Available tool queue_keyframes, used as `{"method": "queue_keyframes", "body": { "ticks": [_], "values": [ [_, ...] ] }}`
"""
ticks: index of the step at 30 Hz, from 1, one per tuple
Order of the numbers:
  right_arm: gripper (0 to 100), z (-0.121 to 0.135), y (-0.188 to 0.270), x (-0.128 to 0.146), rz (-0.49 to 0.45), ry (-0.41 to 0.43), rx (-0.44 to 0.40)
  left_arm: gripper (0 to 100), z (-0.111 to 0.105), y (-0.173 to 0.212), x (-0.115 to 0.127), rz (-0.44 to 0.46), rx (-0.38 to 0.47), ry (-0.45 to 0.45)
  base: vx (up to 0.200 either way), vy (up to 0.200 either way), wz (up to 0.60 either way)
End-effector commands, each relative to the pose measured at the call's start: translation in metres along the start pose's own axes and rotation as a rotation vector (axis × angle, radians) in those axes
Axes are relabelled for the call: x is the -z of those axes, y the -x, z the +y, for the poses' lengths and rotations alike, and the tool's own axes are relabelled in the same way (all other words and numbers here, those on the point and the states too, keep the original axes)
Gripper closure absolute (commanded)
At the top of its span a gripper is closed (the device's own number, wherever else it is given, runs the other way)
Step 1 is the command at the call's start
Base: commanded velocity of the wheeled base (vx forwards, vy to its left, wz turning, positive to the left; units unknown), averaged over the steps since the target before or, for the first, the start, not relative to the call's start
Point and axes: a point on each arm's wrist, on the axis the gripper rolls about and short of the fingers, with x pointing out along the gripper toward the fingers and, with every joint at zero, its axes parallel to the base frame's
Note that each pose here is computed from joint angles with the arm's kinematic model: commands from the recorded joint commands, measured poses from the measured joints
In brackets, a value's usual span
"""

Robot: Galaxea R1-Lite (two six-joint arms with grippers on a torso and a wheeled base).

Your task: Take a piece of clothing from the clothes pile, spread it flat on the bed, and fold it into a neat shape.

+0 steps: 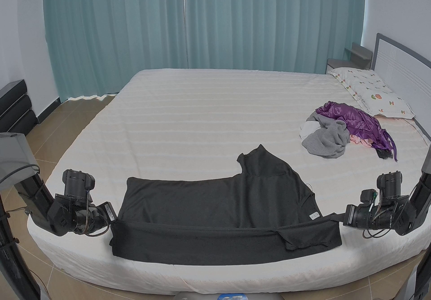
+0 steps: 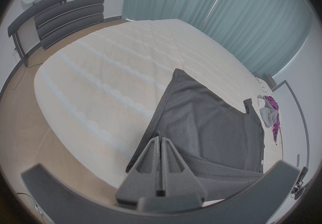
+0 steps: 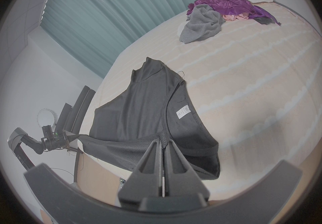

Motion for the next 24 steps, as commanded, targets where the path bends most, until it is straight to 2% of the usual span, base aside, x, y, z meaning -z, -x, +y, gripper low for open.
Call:
{"method": "queue_keyframes", "body": {
  "ticks": [1, 15, 24],
  "values": [
    [100, -0.008, -0.018, 0.0, 0.034, -0.014, 0.011, 100, 0.0, -0.019, 0.002, 0.033, -0.021, -0.001, 0.0, 0.0, 0.0],
    [100, -0.019, -0.059, -0.006, 0.056, -0.012, 0.042, 100, -0.003, -0.06, -0.002, 0.052, -0.042, -0.002, 0.0, 0.0, 0.0],
    [100, -0.019, -0.071, -0.005, 0.073, -0.015, 0.038, 100, -0.004, -0.068, -0.002, 0.056, -0.045, -0.005, 0.0, 0.0, 0.0]
  ]
}}
